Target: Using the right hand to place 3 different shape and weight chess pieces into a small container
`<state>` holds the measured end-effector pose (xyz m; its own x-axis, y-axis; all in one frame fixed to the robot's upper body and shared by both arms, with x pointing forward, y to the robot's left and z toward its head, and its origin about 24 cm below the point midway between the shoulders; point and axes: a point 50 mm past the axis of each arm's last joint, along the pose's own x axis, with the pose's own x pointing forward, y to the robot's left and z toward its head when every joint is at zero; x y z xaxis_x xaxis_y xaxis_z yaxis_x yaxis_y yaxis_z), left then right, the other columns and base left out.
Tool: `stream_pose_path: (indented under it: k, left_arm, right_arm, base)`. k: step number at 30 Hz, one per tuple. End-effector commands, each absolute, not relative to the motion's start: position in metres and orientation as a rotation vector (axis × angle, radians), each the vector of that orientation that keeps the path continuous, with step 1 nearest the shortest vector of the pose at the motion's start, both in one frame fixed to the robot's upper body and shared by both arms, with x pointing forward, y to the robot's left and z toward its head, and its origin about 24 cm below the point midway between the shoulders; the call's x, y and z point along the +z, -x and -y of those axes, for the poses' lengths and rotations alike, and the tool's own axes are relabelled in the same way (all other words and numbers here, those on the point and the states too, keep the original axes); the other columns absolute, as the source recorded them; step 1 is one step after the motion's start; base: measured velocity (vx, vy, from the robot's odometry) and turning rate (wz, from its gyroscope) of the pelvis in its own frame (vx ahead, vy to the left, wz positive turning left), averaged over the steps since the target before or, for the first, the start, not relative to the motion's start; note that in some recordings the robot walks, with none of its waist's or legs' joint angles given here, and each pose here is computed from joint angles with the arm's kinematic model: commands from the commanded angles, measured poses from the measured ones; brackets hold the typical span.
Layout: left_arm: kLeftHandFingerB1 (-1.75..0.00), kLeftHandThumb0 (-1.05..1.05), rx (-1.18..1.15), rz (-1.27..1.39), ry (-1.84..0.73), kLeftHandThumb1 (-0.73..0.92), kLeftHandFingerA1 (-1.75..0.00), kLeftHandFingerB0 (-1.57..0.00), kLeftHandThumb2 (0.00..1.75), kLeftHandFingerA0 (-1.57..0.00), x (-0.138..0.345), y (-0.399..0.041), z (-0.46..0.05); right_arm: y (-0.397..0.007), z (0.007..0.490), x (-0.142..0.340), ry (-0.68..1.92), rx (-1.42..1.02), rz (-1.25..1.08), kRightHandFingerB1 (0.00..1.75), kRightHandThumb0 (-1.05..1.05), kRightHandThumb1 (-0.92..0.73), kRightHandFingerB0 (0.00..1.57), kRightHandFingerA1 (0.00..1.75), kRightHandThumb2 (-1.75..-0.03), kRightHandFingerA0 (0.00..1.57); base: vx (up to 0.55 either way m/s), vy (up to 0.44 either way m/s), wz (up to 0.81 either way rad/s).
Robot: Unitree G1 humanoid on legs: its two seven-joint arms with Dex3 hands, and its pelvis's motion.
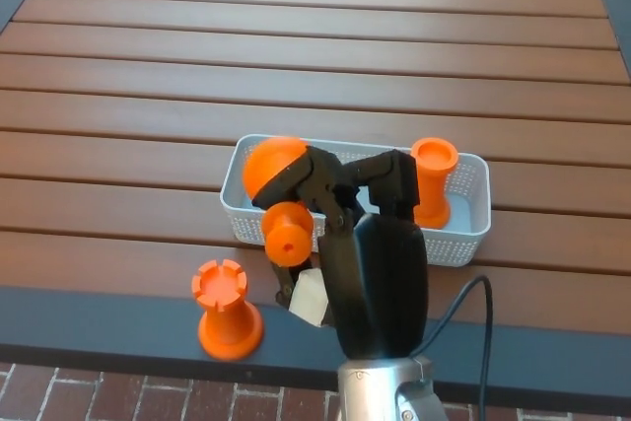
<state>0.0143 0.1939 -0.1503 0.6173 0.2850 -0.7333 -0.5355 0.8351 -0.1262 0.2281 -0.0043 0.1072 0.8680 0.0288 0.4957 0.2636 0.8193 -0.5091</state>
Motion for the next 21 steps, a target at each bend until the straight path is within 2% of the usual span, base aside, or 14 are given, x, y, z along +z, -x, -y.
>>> stream_pose_path:
  k: [1, 5, 6, 7, 8, 12, 13, 14, 16, 17, 21]
  left_arm:
    - [-1.14, -0.07, 0.475, -0.802, 0.345, 0.51, -1.40, -0.95, 1.09, -1.10, -0.151, -0.003, -0.192]
    - [-1.14, -0.07, 0.483, -0.801, 0.362, 0.51, -1.40, -0.95, 1.09, -1.10, -0.152, -0.002, -0.193]
    - [-1.12, -0.07, 0.489, -0.802, 0.371, 0.50, -1.36, -0.98, 1.08, -1.12, -0.152, 0.000, -0.194]
    - [-1.12, -0.07, 0.491, -0.802, 0.373, 0.50, -1.36, -0.98, 1.08, -1.12, -0.152, 0.001, -0.195]
    - [-1.12, -0.07, 0.494, -0.799, 0.374, 0.51, -1.35, -0.97, 1.06, -1.12, -0.151, 0.001, -0.195]
    - [-1.12, -0.07, 0.498, -0.794, 0.374, 0.51, -1.35, -0.97, 1.06, -1.12, -0.151, 0.000, -0.196]
    - [-1.10, -0.09, 0.498, -0.790, 0.371, 0.50, -1.32, -0.98, 1.06, -1.15, -0.151, 0.001, -0.197]
    - [-1.11, -0.09, 0.493, -0.785, 0.367, 0.50, -1.32, -0.97, 1.07, -1.14, -0.150, 0.001, -0.198]
    - [-1.11, -0.09, 0.487, -0.780, 0.364, 0.50, -1.32, -0.97, 1.07, -1.14, -0.150, 0.000, -0.199]
    - [-1.12, -0.09, 0.492, -0.781, 0.371, 0.49, -1.34, -0.98, 1.11, -1.15, -0.150, 0.000, -0.199]
    - [-1.11, -0.09, 0.510, -0.783, 0.394, 0.49, -1.34, -0.99, 1.09, -1.14, -0.151, -0.002, -0.200]
  right_arm:
    - [-0.242, 0.002, 0.140, 0.568, -0.159, 0.564, 1.72, -0.17, -0.57, 0.67, 1.75, -1.23, 0.83]
    - [-0.252, 0.008, 0.147, 0.611, -0.154, 0.577, 1.72, -0.17, -0.57, 0.67, 1.75, -1.23, 0.83]
    - [-0.273, 0.024, 0.161, 0.700, -0.158, 0.600, 1.67, -0.19, -0.58, 0.70, 1.75, -1.14, 0.89]
    - [-0.279, 0.029, 0.166, 0.724, -0.161, 0.606, 1.67, -0.19, -0.58, 0.70, 1.75, -1.14, 0.89]
    - [-0.284, 0.032, 0.171, 0.742, -0.162, 0.610, 1.28, -0.26, -0.54, 0.96, 1.41, -1.15, 1.19]
    - [-0.288, 0.034, 0.176, 0.755, -0.156, 0.610, 1.28, -0.26, -0.54, 0.96, 1.41, -1.15, 1.19]
    - [-0.302, 0.050, 0.186, 0.806, -0.148, 0.564, 1.24, -0.30, -0.52, 0.92, 1.39, -1.14, 1.20]
    - [-0.308, 0.058, 0.191, 0.819, -0.139, 0.535, 1.49, -0.11, -0.57, 0.70, 1.75, -1.12, 1.03]
    - [-0.310, 0.059, 0.192, 0.813, -0.129, 0.523, 1.49, -0.11, -0.57, 0.70, 1.75, -1.12, 1.03]
    - [-0.315, 0.062, 0.189, 0.791, -0.106, 0.468, 1.56, -0.21, -0.52, 0.73, 1.75, -1.12, 0.90]
    - [-0.330, 0.074, 0.180, 0.659, -0.030, 0.265, 1.58, -0.19, -0.48, 0.75, 1.75, -1.18, 0.87]
  base:
    - [0.00, 0.000, 0.00]
    - [0.00, 0.000, 0.00]
    - [0.00, 0.000, 0.00]
    - [0.00, 0.000, 0.00]
    - [0.00, 0.000, 0.00]
    - [0.00, 0.000, 0.00]
    - [0.00, 0.000, 0.00]
    - [0.00, 0.000, 0.00]
    - [0.00, 0.000, 0.00]
    - [0.00, 0.000, 0.00]
    - [0.00, 0.000, 0.00]
